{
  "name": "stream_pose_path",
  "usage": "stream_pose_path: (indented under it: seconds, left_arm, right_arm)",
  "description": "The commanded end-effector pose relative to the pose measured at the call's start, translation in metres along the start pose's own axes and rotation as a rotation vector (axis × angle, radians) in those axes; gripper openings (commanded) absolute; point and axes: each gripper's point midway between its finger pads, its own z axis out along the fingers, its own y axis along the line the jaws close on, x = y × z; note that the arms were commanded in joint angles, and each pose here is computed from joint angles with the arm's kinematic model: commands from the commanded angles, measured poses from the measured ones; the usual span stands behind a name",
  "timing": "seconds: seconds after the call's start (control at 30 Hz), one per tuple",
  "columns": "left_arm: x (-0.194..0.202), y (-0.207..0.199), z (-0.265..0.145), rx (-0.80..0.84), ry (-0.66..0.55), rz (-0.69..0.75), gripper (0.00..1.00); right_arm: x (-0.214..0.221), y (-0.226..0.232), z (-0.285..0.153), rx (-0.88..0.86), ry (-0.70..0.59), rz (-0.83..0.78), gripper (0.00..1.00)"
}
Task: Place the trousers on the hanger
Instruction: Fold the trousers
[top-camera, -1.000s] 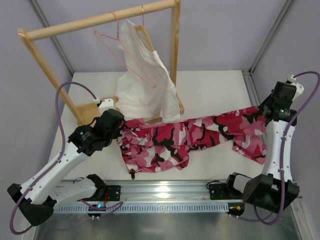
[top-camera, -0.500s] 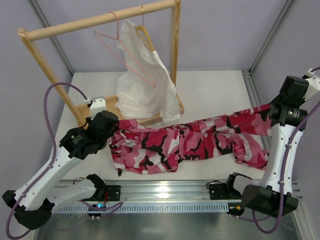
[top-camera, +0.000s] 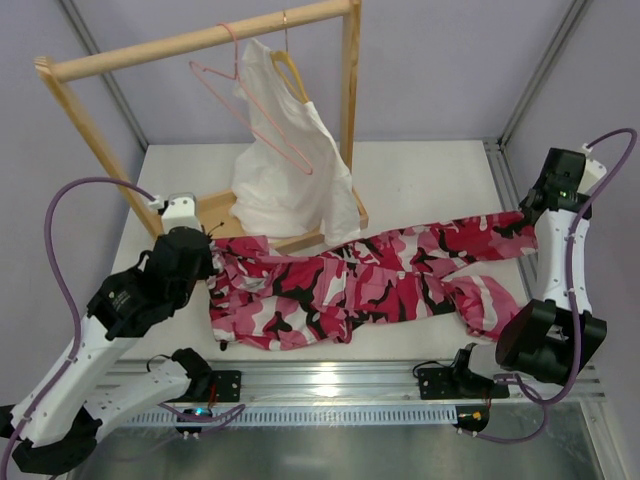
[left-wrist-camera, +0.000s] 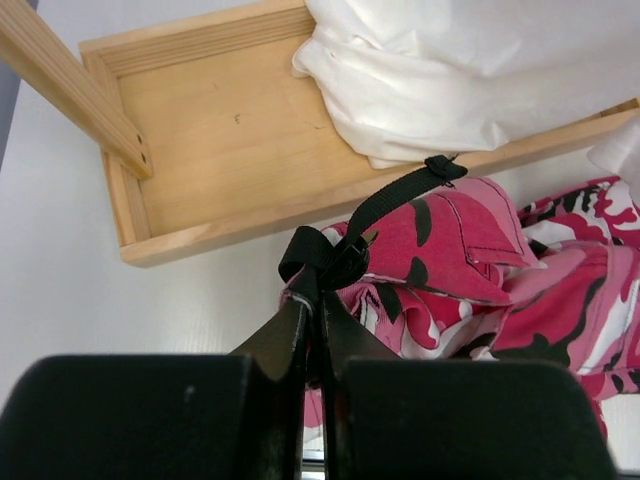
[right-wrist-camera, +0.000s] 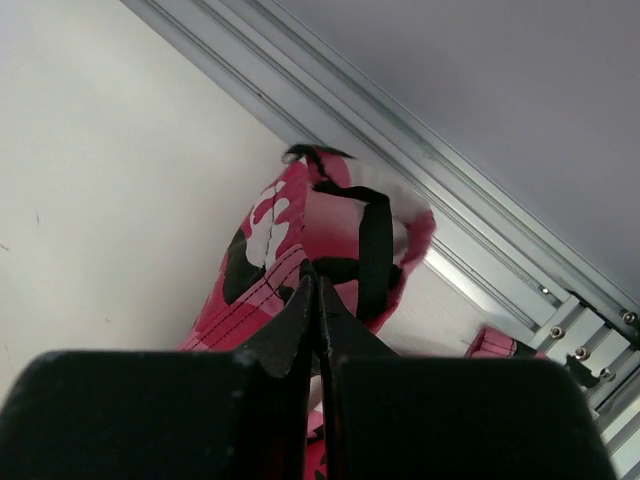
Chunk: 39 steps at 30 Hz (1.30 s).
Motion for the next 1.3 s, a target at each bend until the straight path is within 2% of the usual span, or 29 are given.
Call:
stream_pose_path:
  seconds: [0.0, 0.13, 0.33, 0.37, 0.4, 0.5, 0.67, 0.7, 0.8, 0.97, 1.07, 1.2, 1.27]
  left_arm:
    - [-0.016, -0.01, -0.004, 0.062, -0.046, -0.019, 0.0]
    - [0.013, -0.023, -0.001, 0.147, 0.036, -0.01, 0.0]
    - [0.042, -0.03, -0.001, 0.228, 0.078, -0.023, 0.0]
    - [0.046, -0.039, -0.006, 0.295, 0.092, -0.02, 0.01]
    - [0.039, -0.045, -0.013, 0.355, 0.054, -0.017, 0.01]
    - [0.043, -0.065, -0.029, 0.524, 0.051, 0.01, 0.01]
    - [0.047, -0.102, -0.068, 0.844, 0.058, 0.039, 0.0]
    - [0.053, -0.114, -0.084, 0.961, 0.092, 0.051, 0.01]
    - [0.065, -0.129, -0.104, 1.113, 0.162, 0.063, 0.01]
    - [0.082, -0.141, -0.115, 1.228, 0.266, 0.087, 0.0]
    - [0.076, -0.145, -0.124, 1.28, 0.239, 0.076, 0.0]
    - [0.053, -0.149, -0.145, 1.385, 0.122, 0.052, 0.01]
    - [0.053, -0.153, -0.156, 1.458, 0.136, 0.049, 0.01]
  right_arm:
    - [-0.04, 0.013, -0.016, -0.069, -0.138, 0.093, 0.04]
    - [-0.056, 0.016, -0.022, -0.081, -0.185, 0.105, 0.04]
    - [-0.114, 0.049, -0.073, -0.293, -0.33, 0.165, 0.04]
    - [-0.123, 0.052, -0.081, -0.313, -0.357, 0.177, 0.04]
    - [-0.138, 0.055, -0.097, -0.348, -0.397, 0.19, 0.04]
    - [-0.155, 0.065, -0.113, -0.408, -0.427, 0.204, 0.04]
    - [-0.15, 0.073, -0.099, -0.417, -0.383, 0.205, 0.04]
    - [-0.148, 0.075, -0.096, -0.422, -0.382, 0.204, 0.04]
    - [-0.148, 0.087, -0.084, -0.465, -0.374, 0.21, 0.04]
    - [-0.143, 0.137, -0.063, -0.663, -0.271, 0.226, 0.04]
    - [-0.146, 0.15, -0.056, -0.702, -0.245, 0.232, 0.04]
    - [-0.134, 0.162, -0.028, -0.709, -0.174, 0.219, 0.04]
    - [-0.131, 0.168, -0.021, -0.72, -0.155, 0.21, 0.04]
